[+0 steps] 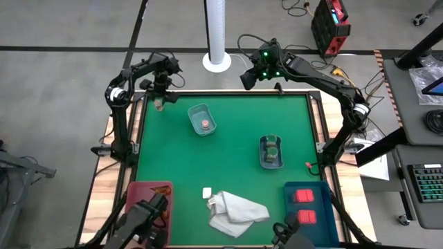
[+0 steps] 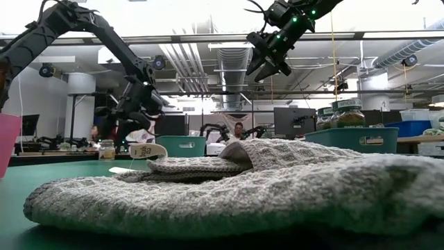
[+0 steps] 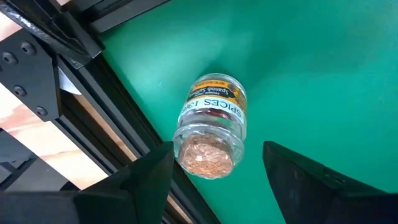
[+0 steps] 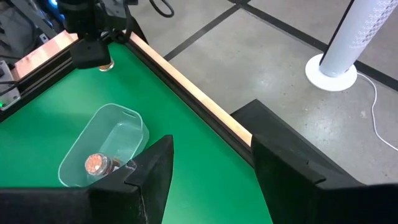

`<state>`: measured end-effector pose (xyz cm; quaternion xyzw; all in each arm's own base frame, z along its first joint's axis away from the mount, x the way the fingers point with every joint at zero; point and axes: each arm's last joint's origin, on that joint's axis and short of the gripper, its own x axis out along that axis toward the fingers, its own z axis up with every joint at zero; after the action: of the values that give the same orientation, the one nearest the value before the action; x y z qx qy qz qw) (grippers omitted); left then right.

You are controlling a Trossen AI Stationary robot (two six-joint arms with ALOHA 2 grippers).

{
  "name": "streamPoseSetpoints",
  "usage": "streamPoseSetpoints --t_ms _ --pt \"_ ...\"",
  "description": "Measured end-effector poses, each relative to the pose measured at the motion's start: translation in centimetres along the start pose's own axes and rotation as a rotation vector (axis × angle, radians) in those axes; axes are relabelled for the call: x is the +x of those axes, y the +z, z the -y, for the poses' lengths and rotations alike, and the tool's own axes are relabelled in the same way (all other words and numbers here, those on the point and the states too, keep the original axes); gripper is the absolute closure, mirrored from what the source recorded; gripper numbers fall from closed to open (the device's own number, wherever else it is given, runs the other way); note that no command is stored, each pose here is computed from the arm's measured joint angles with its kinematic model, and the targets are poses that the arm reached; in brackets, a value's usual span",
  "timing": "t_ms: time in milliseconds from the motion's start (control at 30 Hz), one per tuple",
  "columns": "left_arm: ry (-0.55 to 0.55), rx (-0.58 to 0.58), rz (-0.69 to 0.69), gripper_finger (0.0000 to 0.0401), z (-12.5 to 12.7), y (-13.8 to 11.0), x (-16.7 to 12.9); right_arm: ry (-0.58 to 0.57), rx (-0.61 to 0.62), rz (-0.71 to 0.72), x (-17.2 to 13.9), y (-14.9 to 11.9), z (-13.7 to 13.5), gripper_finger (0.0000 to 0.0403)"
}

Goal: Sort spices by type
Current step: Put the brown spice bottle into the green bin

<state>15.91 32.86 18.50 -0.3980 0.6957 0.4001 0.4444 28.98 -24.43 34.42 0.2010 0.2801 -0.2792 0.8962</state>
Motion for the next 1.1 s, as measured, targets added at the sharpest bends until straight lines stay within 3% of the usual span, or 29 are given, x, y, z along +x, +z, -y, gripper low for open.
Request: streamPoseSetpoints --t_ms 700,1100 --pt "-0.030 0.014 -0.007 0.0171 0.20 -0.03 0.16 0.002 -0.004 0.022 0.00 0.22 -0.03 0.0197" --pt "0.021 -0.030 0.011 0.0171 0.15 0.12 0.61 0.003 -0.010 0.028 0.00 0.27 -0.03 0.0197"
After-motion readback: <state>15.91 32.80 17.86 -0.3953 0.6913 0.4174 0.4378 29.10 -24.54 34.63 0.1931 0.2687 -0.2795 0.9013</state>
